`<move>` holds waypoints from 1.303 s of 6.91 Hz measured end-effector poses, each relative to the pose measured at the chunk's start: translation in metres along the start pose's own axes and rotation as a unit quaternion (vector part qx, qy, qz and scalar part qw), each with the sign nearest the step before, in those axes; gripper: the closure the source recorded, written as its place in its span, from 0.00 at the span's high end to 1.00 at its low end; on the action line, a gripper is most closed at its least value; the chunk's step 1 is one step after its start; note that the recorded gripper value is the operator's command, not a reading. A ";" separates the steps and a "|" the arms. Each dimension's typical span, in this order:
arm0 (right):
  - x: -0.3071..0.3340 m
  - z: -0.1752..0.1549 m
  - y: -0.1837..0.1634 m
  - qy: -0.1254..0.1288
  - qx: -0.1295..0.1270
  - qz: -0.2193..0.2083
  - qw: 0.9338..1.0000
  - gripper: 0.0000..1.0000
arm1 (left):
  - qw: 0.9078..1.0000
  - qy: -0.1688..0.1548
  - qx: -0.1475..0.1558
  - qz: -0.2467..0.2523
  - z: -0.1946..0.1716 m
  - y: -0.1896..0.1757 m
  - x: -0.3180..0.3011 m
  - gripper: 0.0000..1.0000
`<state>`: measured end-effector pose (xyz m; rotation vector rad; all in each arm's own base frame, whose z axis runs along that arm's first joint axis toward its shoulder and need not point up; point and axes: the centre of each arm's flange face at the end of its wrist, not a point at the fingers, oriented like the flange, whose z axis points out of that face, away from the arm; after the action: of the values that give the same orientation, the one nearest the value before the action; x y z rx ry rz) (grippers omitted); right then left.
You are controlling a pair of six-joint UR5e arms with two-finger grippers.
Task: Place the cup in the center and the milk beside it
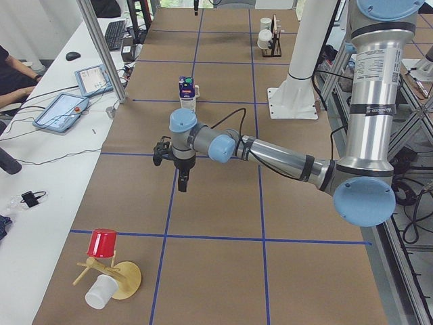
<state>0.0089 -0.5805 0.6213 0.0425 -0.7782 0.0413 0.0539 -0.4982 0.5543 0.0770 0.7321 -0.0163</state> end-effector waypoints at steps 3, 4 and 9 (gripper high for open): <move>0.031 -0.016 0.015 -0.001 -0.020 0.057 0.998 1.00 | 0.999 -0.015 -0.013 -0.039 -0.006 0.014 -0.104 0.98; 0.034 -0.019 0.022 -0.001 -0.020 0.062 0.998 1.00 | 0.999 -0.017 -0.022 -0.037 -0.010 0.010 -0.114 0.98; 0.033 -0.028 0.046 0.002 -0.039 0.084 0.996 1.00 | 0.998 -0.019 -0.042 -0.043 -0.001 0.004 -0.130 0.98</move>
<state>0.0492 -0.5324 0.6256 -0.0973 -0.7771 0.1715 -0.0433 -0.4955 0.6407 -0.0345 0.6959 -0.0702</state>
